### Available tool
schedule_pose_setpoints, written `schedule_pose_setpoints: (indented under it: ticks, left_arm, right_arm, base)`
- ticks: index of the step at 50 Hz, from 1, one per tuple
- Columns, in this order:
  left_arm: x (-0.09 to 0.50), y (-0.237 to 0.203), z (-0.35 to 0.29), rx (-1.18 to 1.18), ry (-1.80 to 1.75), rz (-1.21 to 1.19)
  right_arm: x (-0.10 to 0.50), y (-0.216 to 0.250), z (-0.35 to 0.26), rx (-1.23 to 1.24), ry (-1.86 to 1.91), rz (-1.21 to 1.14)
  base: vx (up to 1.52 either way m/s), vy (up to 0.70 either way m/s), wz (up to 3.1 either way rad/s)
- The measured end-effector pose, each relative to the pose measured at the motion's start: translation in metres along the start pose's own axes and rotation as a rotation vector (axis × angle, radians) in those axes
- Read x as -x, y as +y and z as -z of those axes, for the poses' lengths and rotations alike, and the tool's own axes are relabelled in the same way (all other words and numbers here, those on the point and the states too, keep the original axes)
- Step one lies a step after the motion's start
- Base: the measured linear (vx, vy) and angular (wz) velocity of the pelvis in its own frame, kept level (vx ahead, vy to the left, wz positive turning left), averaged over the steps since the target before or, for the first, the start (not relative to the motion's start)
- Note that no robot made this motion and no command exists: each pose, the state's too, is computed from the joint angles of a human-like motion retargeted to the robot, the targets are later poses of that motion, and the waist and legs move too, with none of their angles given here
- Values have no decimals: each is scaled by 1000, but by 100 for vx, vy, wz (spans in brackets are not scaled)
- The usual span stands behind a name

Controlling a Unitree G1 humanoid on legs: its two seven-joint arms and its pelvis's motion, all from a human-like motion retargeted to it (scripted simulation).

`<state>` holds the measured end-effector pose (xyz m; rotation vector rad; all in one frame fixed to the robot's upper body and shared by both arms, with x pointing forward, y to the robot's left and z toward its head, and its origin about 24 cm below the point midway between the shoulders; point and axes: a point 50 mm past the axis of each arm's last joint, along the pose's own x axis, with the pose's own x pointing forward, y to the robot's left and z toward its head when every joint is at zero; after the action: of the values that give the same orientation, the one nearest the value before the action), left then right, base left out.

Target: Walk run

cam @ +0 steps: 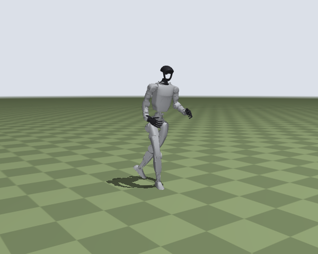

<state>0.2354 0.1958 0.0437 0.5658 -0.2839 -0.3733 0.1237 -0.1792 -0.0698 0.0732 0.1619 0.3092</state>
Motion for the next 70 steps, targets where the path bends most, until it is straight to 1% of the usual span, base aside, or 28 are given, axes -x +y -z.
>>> schedule_pose_setpoints:
  ticks: [2, 4, 7, 11, 12, 15, 17, 20, 22, 25, 27, 31, 33, 35, 38, 41, 45, 48, 50, 52, 55, 57, 58, 60, 62, 66, 68, 70]
  left_arm:
    - [6, 2, 3, 64, 20, -27]
    - [13, -7, 10, 147, 51, -27]
    - [44, -30, 32, 221, 164, -16]
    - [87, -72, 37, 310, 258, -24]
    - [96, -75, 37, 307, 276, -19]
    - [123, -58, 36, 236, 325, -40]
    - [118, -51, 34, 207, 295, -47]
    - [75, -42, 26, 159, 151, 6]
    - [41, -35, 18, 117, 50, 62]
    - [19, -19, 10, 73, -28, 103]
    - [3, -10, -1, 48, -92, 99]
    - [-15, 9, -28, 8, -211, 29]
    - [-16, 9, -33, 59, -225, -6]
    - [-11, 10, -30, 108, -205, -37]
    - [7, 10, -11, 100, -100, -46]
    - [42, -17, 23, 148, 97, 29]
    - [87, -56, 39, 286, 242, 114]
    - [114, -50, 41, 290, 299, 82]
    - [118, -42, 40, 252, 303, 91]
    - [98, -35, 37, 219, 244, 110]
    - [54, -26, 27, 181, 112, 126]
    - [46, -10, 29, 149, 105, 123]
    - [40, -8, 29, 164, 95, 141]
    - [23, 6, 26, 170, 58, 139]
    - [10, 5, 14, 165, -5, 150]
    - [2, -11, -2, 200, -72, 159]
    - [5, -24, 1, 268, -40, 144]
    - [14, -25, 14, 305, 26, 106]
  right_arm:
    - [-14, 1, -12, 16, -75, -22]
    - [-36, 4, -27, 46, -147, -72]
    - [-71, 15, -42, 46, -198, -158]
    - [-105, 27, -67, 17, -278, -224]
    - [-112, 30, -75, 47, -283, -242]
    - [-122, 47, -87, 144, -265, -282]
    - [-119, 49, -89, 153, -280, -283]
    - [-108, 27, -75, 140, -211, -184]
    - [-92, 18, -43, 17, -88, -110]
    - [-47, 35, 18, -248, 131, -55]
    - [-22, 34, 27, -305, 126, -53]
    - [8, 3, 10, -87, 34, 12]
    - [11, -3, 2, -16, -9, 68]
    - [-4, -2, -8, -3, -70, 74]
    - [-53, 10, -30, -11, -178, -37]
    - [-81, 18, -47, 20, -228, -111]
    - [-103, 23, -70, -81, -309, -156]
    - [-108, 46, -81, -212, -327, -290]
    - [-105, 50, -90, -209, -345, -367]
    - [-99, 33, -97, -21, -323, -332]
    - [-88, -3, -85, 281, -208, -50]
    - [-77, 7, -42, 222, -57, -17]
    - [-61, 15, -13, 133, 53, -4]
    - [-41, 42, 17, -91, 145, -64]
    - [-19, 27, 18, -120, 103, -27]
    - [15, 6, 10, 65, 68, 82]
    - [14, 6, 5, 79, 32, 112]
    - [-7, 6, -7, 37, -49, 111]
  base:
    - [185, -62, 9]
    - [197, -56, -74]
    - [250, -60, -32]
    - [249, -54, 2]
    - [181, -34, -73]
    - [225, -52, -134]
    - [176, -52, -51]
    - [189, -47, 31]
    - [203, -46, 31]
    - [278, -46, -2]
    - [215, -31, 77]
    - [213, -56, 129]
    - [142, -42, 136]
    - [171, -64, 23]
    - [228, -81, -72]
    - [244, -64, -27]
    - [221, -65, -42]
    - [196, -63, -134]
    - [186, -61, -140]
    - [179, -58, -34]
    - [195, -56, 32]
    - [218, -39, 20]
    - [200, -15, -44]
    - [239, -26, 54]
    - [227, -45, 143]
    - [185, -61, 148]
    - [188, -75, 21]
    - [183, -72, -70]
